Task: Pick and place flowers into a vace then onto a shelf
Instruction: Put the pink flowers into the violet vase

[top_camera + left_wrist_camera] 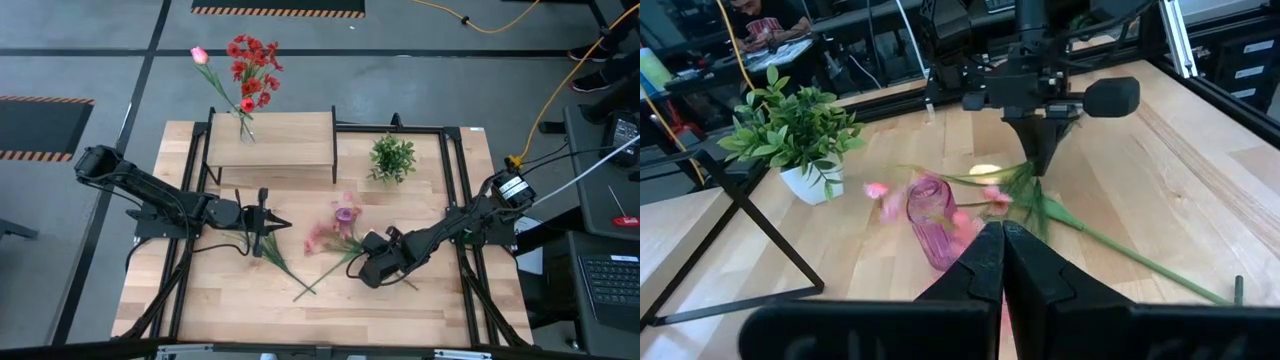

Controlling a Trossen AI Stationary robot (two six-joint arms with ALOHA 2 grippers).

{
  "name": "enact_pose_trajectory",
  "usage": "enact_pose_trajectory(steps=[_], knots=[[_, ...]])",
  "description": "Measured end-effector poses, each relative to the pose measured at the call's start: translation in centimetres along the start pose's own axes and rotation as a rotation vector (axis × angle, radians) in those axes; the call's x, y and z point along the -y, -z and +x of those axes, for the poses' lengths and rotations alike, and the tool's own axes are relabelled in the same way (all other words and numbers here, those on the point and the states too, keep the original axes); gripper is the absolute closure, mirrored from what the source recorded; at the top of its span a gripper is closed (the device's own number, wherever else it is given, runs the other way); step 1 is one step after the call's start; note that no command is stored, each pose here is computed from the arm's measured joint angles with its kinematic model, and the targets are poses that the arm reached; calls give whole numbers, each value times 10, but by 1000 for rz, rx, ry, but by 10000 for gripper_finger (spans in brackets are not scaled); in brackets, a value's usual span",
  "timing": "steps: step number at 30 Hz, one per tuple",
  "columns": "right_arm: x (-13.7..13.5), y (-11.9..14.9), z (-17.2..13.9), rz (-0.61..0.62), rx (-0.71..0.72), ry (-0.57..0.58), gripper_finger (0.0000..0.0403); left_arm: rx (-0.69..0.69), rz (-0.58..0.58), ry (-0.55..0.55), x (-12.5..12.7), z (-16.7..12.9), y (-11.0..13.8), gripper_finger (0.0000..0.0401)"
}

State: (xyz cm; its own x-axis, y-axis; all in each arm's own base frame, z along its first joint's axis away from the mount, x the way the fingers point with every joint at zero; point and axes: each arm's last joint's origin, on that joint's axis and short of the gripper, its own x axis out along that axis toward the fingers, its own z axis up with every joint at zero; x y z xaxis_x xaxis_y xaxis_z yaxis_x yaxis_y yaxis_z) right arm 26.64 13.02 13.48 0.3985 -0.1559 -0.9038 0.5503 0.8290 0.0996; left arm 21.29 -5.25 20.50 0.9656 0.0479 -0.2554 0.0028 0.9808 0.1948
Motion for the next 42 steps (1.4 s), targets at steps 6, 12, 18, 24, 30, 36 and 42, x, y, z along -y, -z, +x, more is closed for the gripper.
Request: enact_pose_trajectory(steps=[6,12,18,24,30,36,42], knots=[[-3,-2,0,37,14,-29,390,-1,0,0,0,0,0,400],[-2,-7,-13,49,50,-61,397,-2,1,0,0,0,0,400],[8,-16,-45,64,124,-72,399,-16,5,2,0,0,2,400],[21,-19,-71,56,186,-52,401,-21,8,2,0,0,2,400],[33,-25,-94,50,305,-24,401,-25,9,2,0,0,3,400],[43,-38,-111,1,389,-50,401,-26,-59,2,0,0,3,400],[55,-65,-114,-63,425,-116,402,-46,-81,3,0,0,5,400]])
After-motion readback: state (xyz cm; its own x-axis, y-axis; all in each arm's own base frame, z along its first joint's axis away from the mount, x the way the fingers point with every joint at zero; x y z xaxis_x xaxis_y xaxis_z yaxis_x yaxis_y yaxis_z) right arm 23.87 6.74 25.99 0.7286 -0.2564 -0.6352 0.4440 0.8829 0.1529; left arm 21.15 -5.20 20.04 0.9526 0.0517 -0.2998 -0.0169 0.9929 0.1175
